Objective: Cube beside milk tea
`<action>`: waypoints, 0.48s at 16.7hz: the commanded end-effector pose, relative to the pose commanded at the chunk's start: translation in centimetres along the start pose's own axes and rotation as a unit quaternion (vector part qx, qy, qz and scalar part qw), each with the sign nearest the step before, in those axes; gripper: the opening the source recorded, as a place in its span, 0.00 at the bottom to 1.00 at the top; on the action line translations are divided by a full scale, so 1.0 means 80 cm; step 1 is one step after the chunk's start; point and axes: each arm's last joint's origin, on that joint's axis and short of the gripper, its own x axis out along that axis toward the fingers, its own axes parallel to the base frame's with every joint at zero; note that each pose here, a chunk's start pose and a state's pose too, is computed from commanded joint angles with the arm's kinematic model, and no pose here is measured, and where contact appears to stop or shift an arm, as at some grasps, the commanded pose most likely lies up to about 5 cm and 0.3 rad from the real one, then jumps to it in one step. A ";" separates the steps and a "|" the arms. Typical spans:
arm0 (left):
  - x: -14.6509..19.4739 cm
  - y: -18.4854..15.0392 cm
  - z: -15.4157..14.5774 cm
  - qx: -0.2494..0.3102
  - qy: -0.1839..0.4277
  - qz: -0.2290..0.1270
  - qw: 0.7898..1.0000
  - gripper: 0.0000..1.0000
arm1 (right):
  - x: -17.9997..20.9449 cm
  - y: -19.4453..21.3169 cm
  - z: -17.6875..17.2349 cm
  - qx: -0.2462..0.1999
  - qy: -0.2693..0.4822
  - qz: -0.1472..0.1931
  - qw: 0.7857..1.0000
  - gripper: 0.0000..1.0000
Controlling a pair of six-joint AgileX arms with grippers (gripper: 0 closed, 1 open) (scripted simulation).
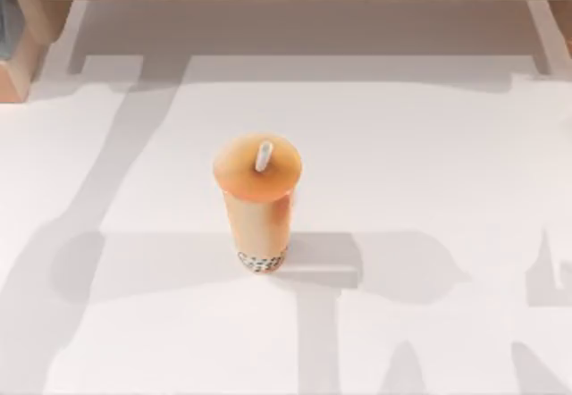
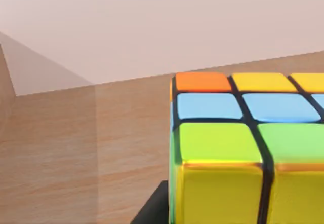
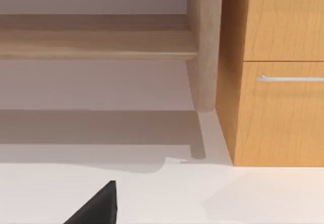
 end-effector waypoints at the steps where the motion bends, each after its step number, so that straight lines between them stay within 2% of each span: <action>1: -0.011 -0.004 -0.003 0.006 0.027 -0.017 0.999 0.00 | 0.000 0.000 0.000 0.000 0.000 0.000 1.000 1.00; 3: -0.023 -0.012 -0.025 0.009 0.107 -0.045 0.993 0.00 | 0.000 0.000 0.000 0.000 0.000 0.000 1.000 1.00; 5: -0.023 -0.018 -0.071 -0.003 0.218 -0.059 0.974 0.00 | 0.000 0.000 0.000 0.000 0.000 0.000 1.000 1.00; 7: -0.018 -0.020 -0.134 -0.025 0.348 -0.054 0.936 0.00 | 0.000 0.000 0.000 0.000 0.000 0.000 1.000 1.00; 8: -0.017 -0.021 -0.170 -0.038 0.415 -0.044 0.908 0.00 | 0.000 0.000 0.000 0.000 0.000 0.000 1.000 1.00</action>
